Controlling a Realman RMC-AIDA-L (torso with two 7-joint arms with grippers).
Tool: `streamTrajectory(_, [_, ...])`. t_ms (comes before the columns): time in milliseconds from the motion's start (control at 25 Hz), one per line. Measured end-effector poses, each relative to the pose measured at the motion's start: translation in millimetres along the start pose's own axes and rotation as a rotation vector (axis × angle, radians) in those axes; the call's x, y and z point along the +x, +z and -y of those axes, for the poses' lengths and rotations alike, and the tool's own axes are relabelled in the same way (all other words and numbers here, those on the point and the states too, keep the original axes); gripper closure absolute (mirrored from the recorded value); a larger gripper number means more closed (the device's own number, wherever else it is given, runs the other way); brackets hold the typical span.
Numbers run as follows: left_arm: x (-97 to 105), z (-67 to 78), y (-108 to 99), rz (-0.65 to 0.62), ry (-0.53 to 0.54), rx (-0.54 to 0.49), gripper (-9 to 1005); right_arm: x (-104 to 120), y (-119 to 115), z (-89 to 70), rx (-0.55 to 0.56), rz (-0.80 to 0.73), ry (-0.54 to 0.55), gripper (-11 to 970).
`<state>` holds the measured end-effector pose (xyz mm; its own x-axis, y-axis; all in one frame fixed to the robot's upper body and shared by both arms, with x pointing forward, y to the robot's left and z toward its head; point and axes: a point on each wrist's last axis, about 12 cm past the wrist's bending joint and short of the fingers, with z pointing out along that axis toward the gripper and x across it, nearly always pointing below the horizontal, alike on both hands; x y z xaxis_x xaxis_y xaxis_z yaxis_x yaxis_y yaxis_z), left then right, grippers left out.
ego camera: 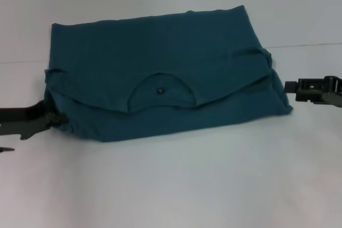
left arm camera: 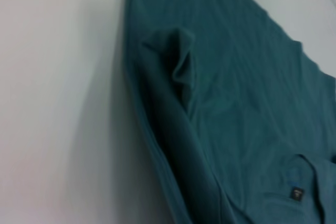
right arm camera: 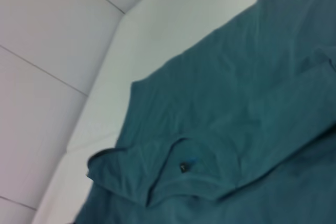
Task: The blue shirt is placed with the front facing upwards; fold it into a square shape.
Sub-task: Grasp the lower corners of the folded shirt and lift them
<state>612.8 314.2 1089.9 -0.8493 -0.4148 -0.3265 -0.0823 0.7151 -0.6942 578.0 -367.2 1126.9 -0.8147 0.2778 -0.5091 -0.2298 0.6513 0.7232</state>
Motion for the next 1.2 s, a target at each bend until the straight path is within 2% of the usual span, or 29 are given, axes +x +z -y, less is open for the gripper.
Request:
streamTrajectory(280, [-10, 8.2, -6, -0.006, 0.034, 0.034, 994, -31, 0, -2.6, 0.166, -0.099, -0.034, 274])
streamTrajectory(480, [-13, 12.9, -5, -0.003, 0.047, 0.036, 994, -49, 10, -6.3, 0.291, -0.136, -0.053, 274])
streamTrajectory(680, [-15, 15.5, -4, -0.001, 0.061, 0.038, 994, -51, 27, -10.0, 0.335, -0.148, -0.083, 274])
streamTrajectory(840, [-14, 16.3, -3, 0.000, 0.065, 0.041, 994, -51, 39, -10.7, 0.367, -0.142, -0.149, 274])
streamTrajectory(1040, [-13, 16.8, -1, 0.005, 0.061, 0.041, 994, -47, 55, -8.5, 0.431, -0.147, -0.222, 274])
streamTrajectory(1200, [-12, 17.3, 1, 0.006, 0.059, 0.042, 994, -41, 66, -7.1, 0.449, -0.147, -0.237, 274])
